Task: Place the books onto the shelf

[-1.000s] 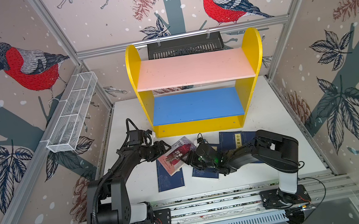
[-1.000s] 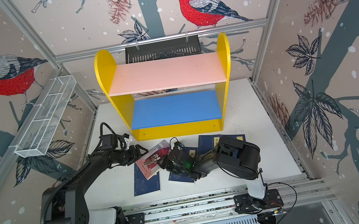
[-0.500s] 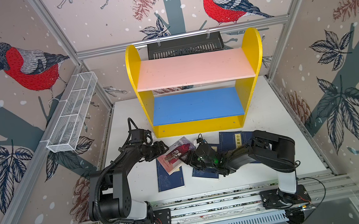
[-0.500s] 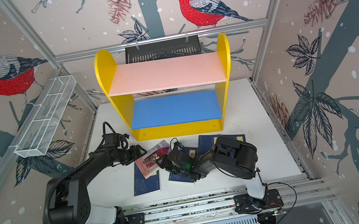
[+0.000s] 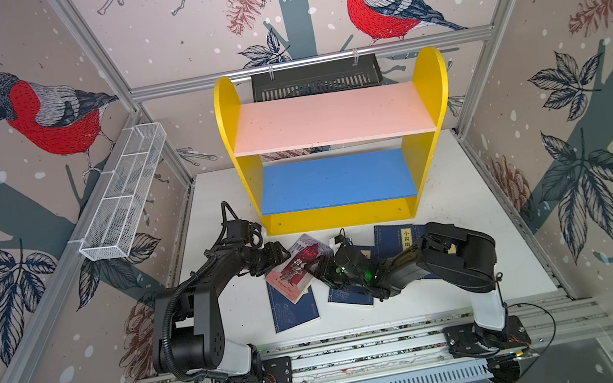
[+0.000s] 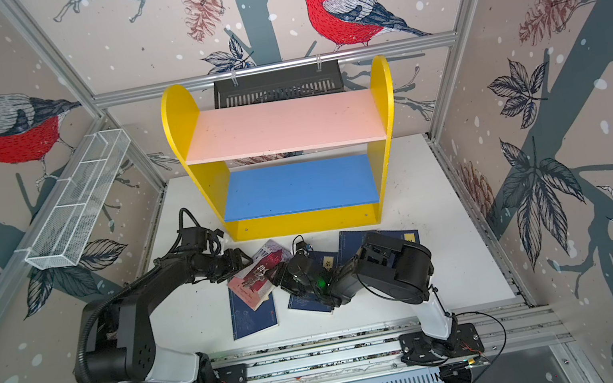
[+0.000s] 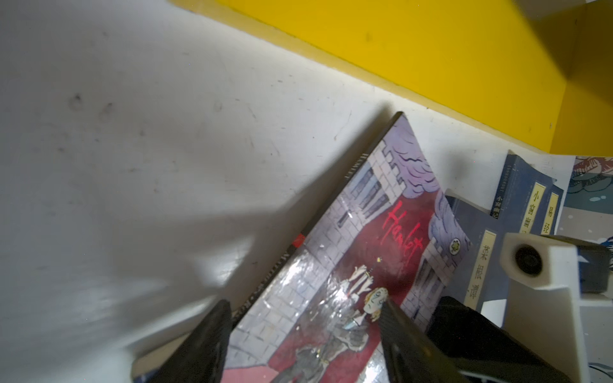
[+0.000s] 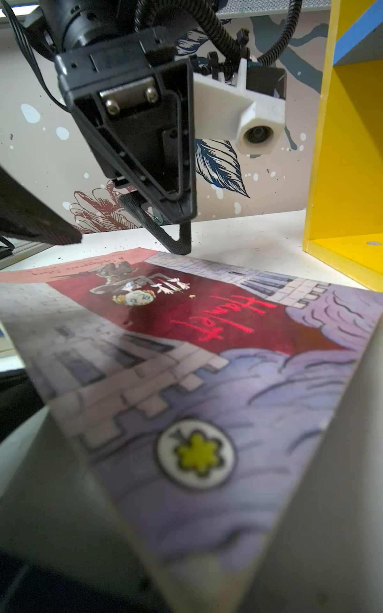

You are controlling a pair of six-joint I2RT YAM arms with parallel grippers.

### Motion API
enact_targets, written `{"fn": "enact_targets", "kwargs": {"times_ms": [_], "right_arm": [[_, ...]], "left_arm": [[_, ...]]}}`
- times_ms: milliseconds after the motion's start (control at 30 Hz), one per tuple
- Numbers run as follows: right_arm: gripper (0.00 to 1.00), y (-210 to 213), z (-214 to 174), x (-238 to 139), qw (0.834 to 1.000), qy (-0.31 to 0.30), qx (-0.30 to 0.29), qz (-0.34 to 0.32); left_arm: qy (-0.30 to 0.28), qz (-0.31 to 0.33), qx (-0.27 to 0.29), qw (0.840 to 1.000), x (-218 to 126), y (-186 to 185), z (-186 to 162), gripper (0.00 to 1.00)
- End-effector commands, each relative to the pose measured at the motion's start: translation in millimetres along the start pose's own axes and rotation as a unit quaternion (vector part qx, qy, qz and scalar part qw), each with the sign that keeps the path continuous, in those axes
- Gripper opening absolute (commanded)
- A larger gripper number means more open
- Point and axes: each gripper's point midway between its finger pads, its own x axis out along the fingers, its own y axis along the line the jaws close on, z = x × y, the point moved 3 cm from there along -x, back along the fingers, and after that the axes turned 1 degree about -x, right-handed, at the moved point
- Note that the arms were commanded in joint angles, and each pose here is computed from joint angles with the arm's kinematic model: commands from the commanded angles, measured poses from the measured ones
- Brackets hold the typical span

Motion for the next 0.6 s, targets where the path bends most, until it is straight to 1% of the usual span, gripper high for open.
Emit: {"fn": "enact_targets", "kwargs": {"times_ms": [0,100,233,400,500,567], "right_arm": [[0.55,-11,0,2,1.0,0.002,0.004,-0.019],[0.51,-9,2,3,1.0,0.0,0.004,-0.009],[0.39,-7,6,1,1.0,-0.008,0.007,0.006],[0.32,-6,9,-2,1.0,-0.015,0.008,0.02],[0.23,-3,9,-1,1.0,-0.013,0.005,0.026],[0.22,-2,9,-2,0.999,-0.012,0.004,0.031]], "left_arm": [[0.009,-0.022,0.01,1.0,-4,-9,-4,0.71],[0.014,-0.035,0.01,0.999,-2,-12,-5,0.71],[0.025,-0.045,0.005,0.999,2,-12,-8,0.71],[0.013,-0.048,0.015,0.999,-3,-15,-6,0.71],[0.007,-0.053,0.02,0.998,-8,-20,-3,0.72],[0.0,-0.057,0.027,0.998,-13,-25,0,0.73]]}}
